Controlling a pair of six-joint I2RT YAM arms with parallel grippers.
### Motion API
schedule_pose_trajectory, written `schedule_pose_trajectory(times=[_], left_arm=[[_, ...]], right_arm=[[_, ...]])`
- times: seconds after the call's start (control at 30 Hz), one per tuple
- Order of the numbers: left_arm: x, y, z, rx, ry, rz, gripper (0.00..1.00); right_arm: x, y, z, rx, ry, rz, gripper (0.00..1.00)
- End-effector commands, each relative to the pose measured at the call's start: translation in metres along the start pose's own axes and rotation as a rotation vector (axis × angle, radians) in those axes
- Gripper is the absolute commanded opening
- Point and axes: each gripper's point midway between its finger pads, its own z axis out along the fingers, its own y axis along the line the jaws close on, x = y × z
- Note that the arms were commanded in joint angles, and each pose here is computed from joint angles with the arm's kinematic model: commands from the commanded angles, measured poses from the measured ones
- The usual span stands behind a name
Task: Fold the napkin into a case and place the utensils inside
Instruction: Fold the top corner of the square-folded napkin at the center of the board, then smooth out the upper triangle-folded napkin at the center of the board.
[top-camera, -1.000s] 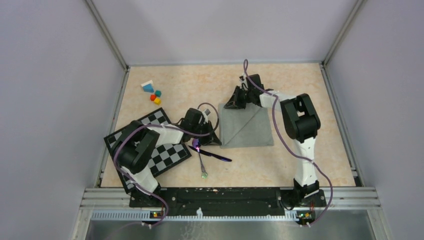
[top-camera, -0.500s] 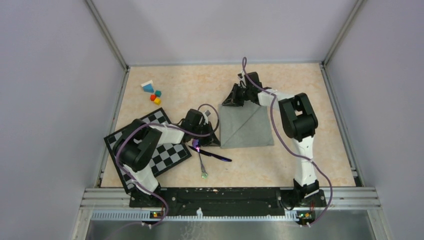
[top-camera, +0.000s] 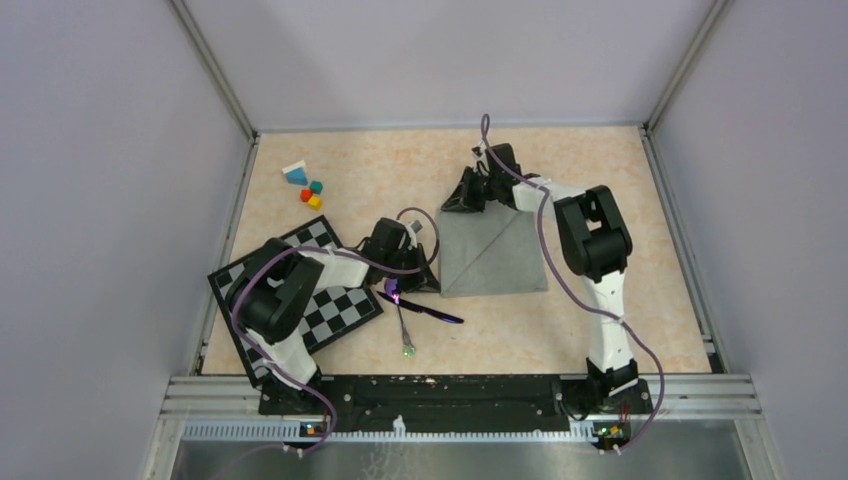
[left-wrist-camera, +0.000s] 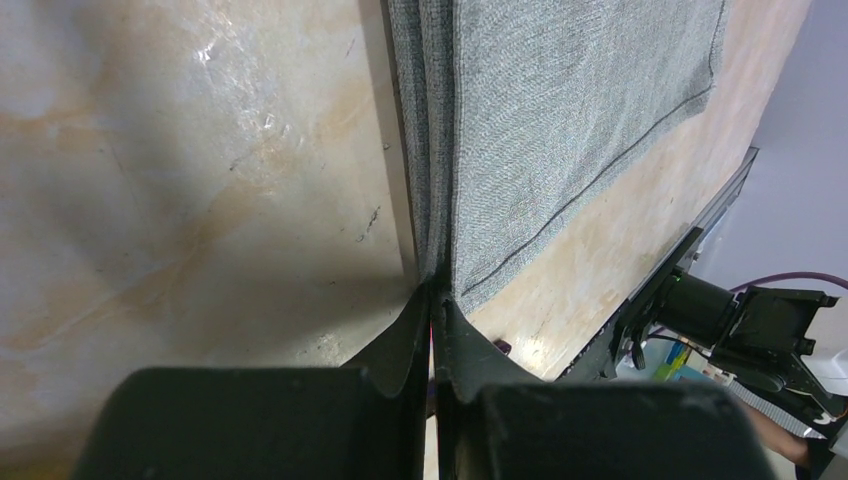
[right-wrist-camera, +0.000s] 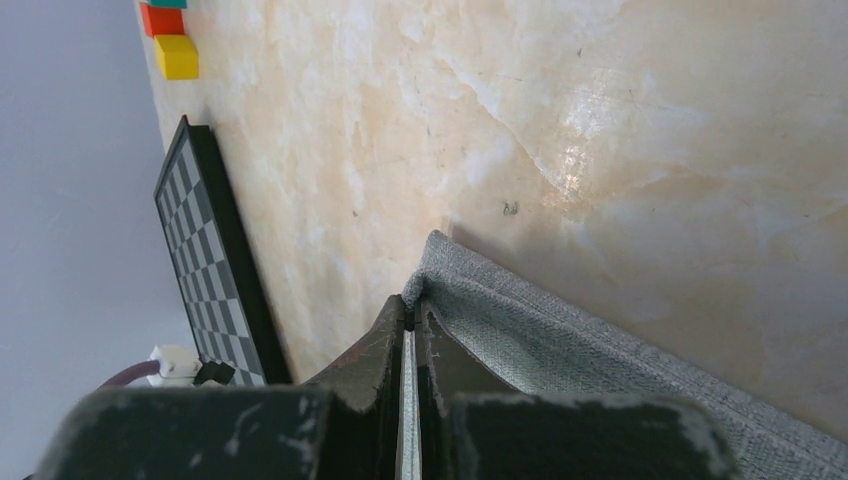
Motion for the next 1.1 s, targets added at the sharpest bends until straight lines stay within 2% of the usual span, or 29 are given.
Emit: schedule_pose_trajectory(times=[0.0, 0.23, 0.4, 0.57, 0.7, 0.8, 0.87, 0.97, 1.07], left_arm=[[0.001, 0.008, 0.000, -0.060, -0.007, 0.041, 0.07], [-0.002, 0.008, -0.003, -0.081, -0.019, 0.061, 0.08], [-0.005, 0.006, -0.008, -0.101, -0.026, 0.081, 0.11], [-0.013, 0.005, -0.029, -0.157, -0.072, 0.110, 0.19], [-0.022, -0.015, -0.042, -0.099, -0.100, 0.120, 0.22], [-0.029, -0.040, -0.040, 0.004, -0.097, 0.142, 0.22], [-0.038, -0.058, -0.034, 0.084, -0.097, 0.157, 0.19], [-0.044, -0.070, -0.022, 0.156, -0.074, 0.148, 0.13], [-0.044, -0.064, -0.007, 0.167, -0.046, 0.121, 0.09]], right_arm=[[-0.005, 0.016, 0.010, -0.038, -0.005, -0.034, 0.00], [-0.007, 0.015, 0.011, -0.027, 0.003, -0.041, 0.00], [-0.010, 0.026, 0.001, -0.027, 0.019, -0.078, 0.20], [-0.017, 0.046, -0.030, 0.015, 0.030, -0.178, 0.40], [-0.012, 0.046, -0.061, 0.038, 0.041, -0.212, 0.48], [-0.001, 0.042, -0.081, 0.000, 0.034, -0.195, 0.50], [0.004, 0.033, -0.088, -0.030, 0.024, -0.177, 0.50], [0.005, 0.014, -0.099, -0.097, -0.004, -0.096, 0.45], [0.002, -0.003, -0.104, -0.140, -0.017, -0.065, 0.37]])
